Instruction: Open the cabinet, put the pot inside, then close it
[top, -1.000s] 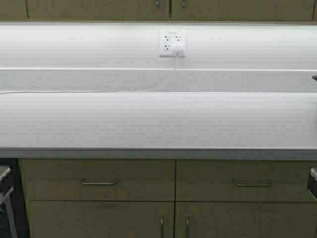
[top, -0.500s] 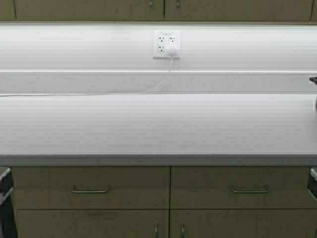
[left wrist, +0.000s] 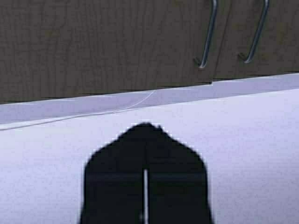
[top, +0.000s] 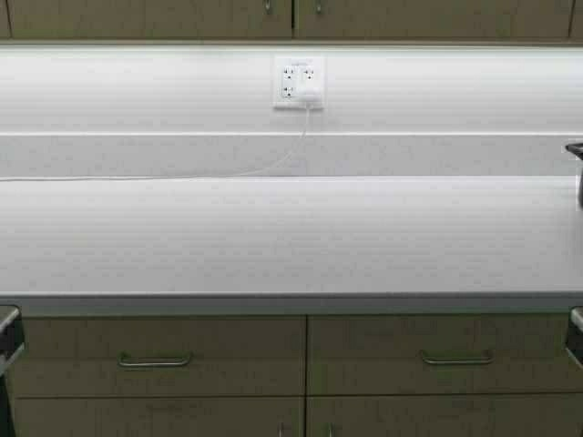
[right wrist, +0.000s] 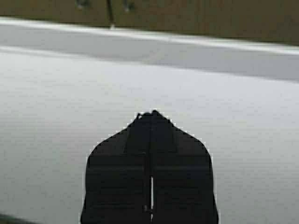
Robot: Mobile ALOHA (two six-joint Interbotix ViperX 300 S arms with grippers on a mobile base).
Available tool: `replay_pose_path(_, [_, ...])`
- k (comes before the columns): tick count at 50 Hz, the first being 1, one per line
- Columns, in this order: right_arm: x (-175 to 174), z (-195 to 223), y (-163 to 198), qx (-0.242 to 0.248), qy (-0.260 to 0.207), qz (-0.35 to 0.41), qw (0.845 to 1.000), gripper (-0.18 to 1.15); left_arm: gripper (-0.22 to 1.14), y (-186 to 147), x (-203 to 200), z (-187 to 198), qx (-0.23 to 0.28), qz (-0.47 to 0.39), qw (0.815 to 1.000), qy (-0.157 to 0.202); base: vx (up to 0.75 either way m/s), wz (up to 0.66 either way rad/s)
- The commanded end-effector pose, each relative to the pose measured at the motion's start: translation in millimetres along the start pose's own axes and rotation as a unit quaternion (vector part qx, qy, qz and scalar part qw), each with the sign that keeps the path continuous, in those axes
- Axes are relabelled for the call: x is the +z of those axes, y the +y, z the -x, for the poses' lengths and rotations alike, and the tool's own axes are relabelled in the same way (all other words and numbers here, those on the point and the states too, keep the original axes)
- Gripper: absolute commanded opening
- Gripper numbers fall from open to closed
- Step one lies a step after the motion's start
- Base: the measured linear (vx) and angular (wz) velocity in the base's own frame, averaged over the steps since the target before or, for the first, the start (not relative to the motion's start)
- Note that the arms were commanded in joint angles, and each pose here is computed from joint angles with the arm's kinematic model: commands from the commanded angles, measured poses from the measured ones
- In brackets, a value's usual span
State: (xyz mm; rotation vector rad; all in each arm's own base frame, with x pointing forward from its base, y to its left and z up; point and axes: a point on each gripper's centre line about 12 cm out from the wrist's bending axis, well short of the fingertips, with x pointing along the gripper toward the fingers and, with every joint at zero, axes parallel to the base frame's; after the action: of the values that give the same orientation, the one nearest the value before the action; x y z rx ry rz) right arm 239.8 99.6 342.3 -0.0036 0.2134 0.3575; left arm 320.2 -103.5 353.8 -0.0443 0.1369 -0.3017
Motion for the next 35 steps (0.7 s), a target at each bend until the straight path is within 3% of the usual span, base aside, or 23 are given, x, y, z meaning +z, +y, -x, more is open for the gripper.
replay_pose_path(1, [6.2, 1.4, 2.0, 0.004, -0.01, 0.002, 1.0, 0.06, 0.04, -1.0, 10.0, 4.1, -0.001, 0.0, 1.0, -0.017, 0.03, 0.01])
replay_pose_path(35, [-0.8, 1.4, 1.7, 0.004, -0.002, 0.002, 1.0, 0.06, 0.04, -0.8, 0.7, 4.8, -0.001, 0.002, 1.0, -0.008, 0.01, 0.01])
